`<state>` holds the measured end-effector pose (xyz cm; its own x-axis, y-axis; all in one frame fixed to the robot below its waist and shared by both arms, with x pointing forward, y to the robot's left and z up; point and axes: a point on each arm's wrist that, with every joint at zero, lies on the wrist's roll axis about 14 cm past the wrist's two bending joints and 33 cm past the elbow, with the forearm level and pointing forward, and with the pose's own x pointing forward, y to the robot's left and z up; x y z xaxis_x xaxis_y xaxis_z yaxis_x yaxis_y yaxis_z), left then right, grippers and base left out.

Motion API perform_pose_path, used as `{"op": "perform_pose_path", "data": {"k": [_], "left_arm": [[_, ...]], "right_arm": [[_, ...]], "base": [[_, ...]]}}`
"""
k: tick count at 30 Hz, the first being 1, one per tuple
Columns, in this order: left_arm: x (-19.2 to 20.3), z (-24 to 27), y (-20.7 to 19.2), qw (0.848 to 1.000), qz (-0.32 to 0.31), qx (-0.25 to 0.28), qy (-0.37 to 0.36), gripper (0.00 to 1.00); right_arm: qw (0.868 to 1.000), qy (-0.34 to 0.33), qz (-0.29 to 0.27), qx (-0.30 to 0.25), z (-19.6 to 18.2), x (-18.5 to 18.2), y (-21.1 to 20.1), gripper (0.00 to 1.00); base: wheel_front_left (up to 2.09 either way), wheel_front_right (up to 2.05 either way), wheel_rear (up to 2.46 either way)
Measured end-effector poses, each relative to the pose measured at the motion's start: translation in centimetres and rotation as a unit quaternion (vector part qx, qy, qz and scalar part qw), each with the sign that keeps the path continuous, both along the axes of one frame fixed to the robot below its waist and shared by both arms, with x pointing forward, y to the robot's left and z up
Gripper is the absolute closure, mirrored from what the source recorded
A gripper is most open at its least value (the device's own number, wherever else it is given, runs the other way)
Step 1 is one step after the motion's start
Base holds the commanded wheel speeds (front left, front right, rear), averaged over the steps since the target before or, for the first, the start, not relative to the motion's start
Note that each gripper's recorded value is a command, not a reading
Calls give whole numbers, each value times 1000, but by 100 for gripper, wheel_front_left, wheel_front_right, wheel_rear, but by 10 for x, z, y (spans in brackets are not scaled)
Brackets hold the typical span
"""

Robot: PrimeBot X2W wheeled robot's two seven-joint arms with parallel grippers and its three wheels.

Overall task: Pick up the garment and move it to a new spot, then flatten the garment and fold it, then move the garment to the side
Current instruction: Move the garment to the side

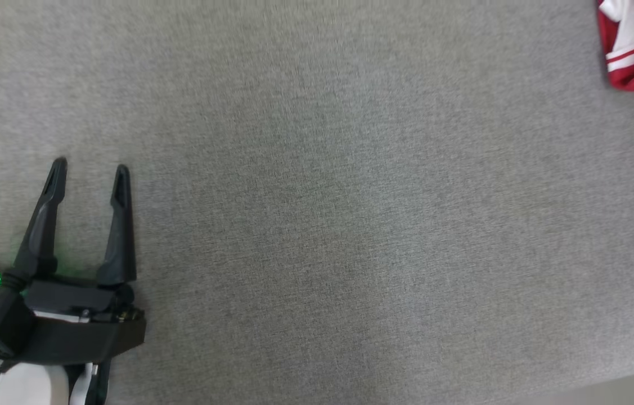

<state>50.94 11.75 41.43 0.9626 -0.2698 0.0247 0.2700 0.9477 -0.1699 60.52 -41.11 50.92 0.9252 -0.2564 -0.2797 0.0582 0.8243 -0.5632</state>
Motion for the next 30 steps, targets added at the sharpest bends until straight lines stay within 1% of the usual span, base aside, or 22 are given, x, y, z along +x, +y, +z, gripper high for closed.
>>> {"op": "perform_pose_path", "data": {"k": [3,6,11,17,25,30], "left_arm": [[-6,4,8,1000,14,4,6,0],[-16,9,18,999,30,7,11,0],[-33,29,38,998,61,14,1,0],[-62,49,59,995,94,23,-6,0],[-90,75,69,993,109,26,-26,0],[-99,92,70,992,113,20,-46,0]], "right_arm": [[999,-41,26,20,18,3,19,0],[994,-79,60,35,34,0,41,0],[980,-142,115,83,53,-19,84,0],[963,-182,147,134,58,-63,118,0],[942,-210,155,212,43,-134,161,0],[929,-220,159,253,37,-170,189,0]], "base": [[0,0,0],[0,0,0],[0,0,0],[0,0,0],[0,0,0],[0,0,0]]}}
